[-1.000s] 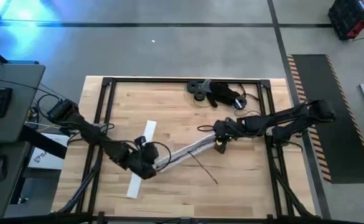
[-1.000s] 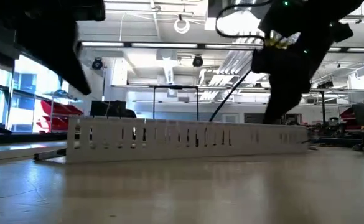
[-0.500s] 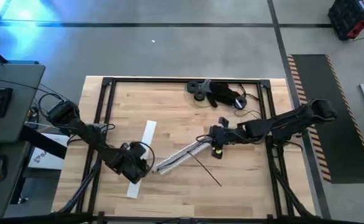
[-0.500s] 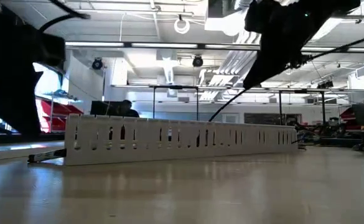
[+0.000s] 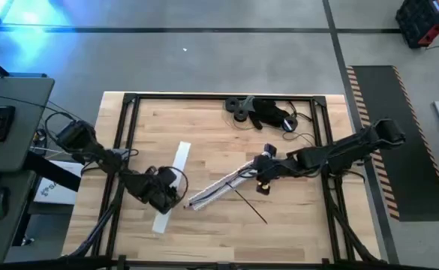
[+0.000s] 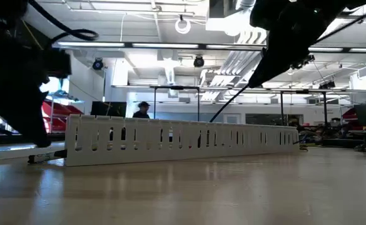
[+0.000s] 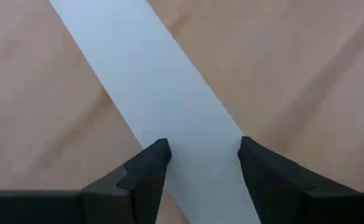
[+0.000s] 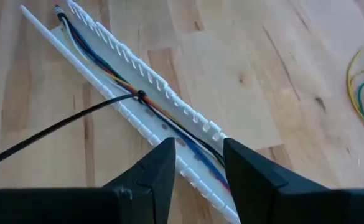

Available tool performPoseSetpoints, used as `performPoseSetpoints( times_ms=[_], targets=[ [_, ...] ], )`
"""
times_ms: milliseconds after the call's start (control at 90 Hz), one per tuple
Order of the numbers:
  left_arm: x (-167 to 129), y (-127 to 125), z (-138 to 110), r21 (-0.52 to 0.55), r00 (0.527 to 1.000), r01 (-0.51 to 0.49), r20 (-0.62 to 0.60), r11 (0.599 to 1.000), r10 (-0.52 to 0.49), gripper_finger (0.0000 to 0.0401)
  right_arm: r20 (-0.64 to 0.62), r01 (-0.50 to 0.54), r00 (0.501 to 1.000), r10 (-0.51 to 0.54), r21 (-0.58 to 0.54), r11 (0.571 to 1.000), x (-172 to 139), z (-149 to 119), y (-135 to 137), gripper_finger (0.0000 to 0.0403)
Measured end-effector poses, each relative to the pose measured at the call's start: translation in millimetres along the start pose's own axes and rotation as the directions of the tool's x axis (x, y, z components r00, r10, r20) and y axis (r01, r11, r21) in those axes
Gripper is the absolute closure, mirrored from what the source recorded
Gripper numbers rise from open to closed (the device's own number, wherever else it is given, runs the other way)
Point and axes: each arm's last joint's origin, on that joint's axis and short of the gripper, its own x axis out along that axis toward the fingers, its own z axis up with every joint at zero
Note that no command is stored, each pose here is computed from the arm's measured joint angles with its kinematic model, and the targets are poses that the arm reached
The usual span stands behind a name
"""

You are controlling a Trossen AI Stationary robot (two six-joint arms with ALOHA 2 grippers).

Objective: Ziptie cables
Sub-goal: Close the white cable duct

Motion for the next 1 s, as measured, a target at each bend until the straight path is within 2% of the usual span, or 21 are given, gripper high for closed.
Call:
performPoseSetpoints(
  times_ms=[144,222,367,467,633,711,811,1000],
  targets=[
    [7.6,8.3,13.6,0.224,0.991,-0.109,0.095,0.969,0.089,0.0215,0.000,-0.009,1.000,0.009,-0.009,1.000,-1.0,-1.1,3.0,0.0281],
    [7.8,9.4,24.2,0.263,0.987,-0.144,0.106,0.954,0.119,0.0215,-0.001,-0.012,1.000,0.012,-0.010,1.000,-1.4,-1.7,4.2,0.0281],
    [-0.6,8.0,47.0,0.152,0.990,-0.126,0.089,0.980,0.113,0.0208,-0.002,-0.016,1.000,0.016,-0.004,1.000,-1.9,-2.3,5.7,0.0281],
    [-1.7,9.7,50.2,0.051,0.995,-0.094,0.041,0.994,0.092,0.0190,-0.002,-0.016,1.000,0.016,-0.003,1.000,-1.9,-2.4,5.8,0.0281],
    [2.2,22.5,43.8,-0.096,0.981,-0.189,-0.055,0.977,0.185,0.0150,-0.008,-0.013,1.000,0.014,0.006,1.000,-0.2,-3.1,6.2,0.0281],
    [7.0,25.4,39.0,-0.146,0.981,-0.193,-0.053,0.970,0.187,0.0132,-0.018,-0.013,1.000,0.013,-0.002,1.000,1.5,-4.6,7.5,0.0281],
    [14.3,23.6,35.5,-0.201,0.992,-0.130,-0.023,0.971,0.128,0.0115,-0.032,-0.013,0.999,0.012,-0.013,1.000,4.3,-6.8,9.9,0.0281],
    [12.5,21.3,33.6,-0.262,0.994,-0.089,0.032,0.961,0.101,0.0107,-0.056,-0.011,0.998,0.009,-0.031,0.999,9.0,-10.6,13.4,0.0281]
  ],
)
